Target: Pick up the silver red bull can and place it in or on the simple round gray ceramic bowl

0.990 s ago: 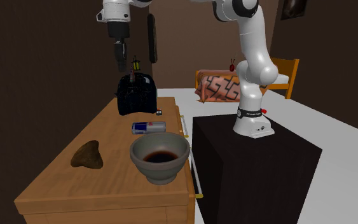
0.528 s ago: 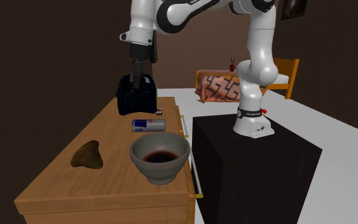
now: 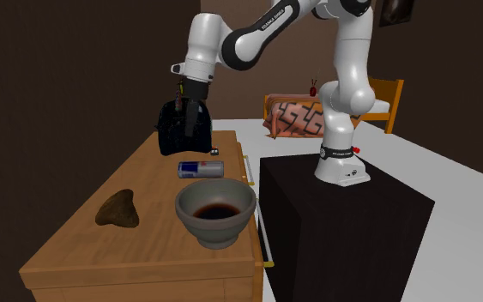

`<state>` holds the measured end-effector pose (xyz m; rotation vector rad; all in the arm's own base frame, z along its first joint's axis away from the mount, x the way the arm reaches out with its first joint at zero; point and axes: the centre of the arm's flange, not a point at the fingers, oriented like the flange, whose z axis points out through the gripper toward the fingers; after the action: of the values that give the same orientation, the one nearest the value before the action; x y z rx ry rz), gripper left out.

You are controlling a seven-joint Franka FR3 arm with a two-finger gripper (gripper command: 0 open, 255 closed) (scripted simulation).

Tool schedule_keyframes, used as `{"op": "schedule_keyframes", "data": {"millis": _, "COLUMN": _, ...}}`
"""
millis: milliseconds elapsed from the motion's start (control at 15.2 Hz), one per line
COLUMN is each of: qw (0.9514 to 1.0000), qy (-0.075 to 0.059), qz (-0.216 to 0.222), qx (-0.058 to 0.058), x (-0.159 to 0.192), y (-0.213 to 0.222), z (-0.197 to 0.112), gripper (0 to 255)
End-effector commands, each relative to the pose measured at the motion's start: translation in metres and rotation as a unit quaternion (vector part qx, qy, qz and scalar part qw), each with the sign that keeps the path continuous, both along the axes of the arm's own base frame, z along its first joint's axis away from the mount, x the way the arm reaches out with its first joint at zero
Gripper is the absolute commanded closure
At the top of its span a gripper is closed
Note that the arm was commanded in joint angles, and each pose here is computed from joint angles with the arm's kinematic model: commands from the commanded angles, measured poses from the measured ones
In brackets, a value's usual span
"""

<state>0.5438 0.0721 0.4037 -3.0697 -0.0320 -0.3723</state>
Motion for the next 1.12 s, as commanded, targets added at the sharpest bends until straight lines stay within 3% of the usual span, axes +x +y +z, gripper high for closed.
{"op": "schedule_keyframes", "data": {"millis": 0, "qw": 1.0000, "qy": 0.000, "qz": 0.000, "qx": 0.000, "x": 0.0026, "y": 0.0012, "z": -0.0098, "gripper": 0}}
{"op": "schedule_keyframes", "data": {"millis": 528, "qw": 1.0000, "qy": 0.000, "qz": 0.000, "qx": 0.000, "x": 0.0033, "y": 0.0013, "z": -0.0127, "gripper": 0}}
{"op": "schedule_keyframes", "data": {"millis": 594, "qw": 1.0000, "qy": 0.000, "qz": 0.000, "qx": 0.000, "x": 0.0033, "y": 0.0013, "z": -0.0127, "gripper": 255}}
{"op": "schedule_keyframes", "data": {"millis": 1056, "qw": 1.0000, "qy": 0.000, "qz": 0.000, "qx": 0.000, "x": 0.0033, "y": 0.0013, "z": -0.0127, "gripper": 255}}
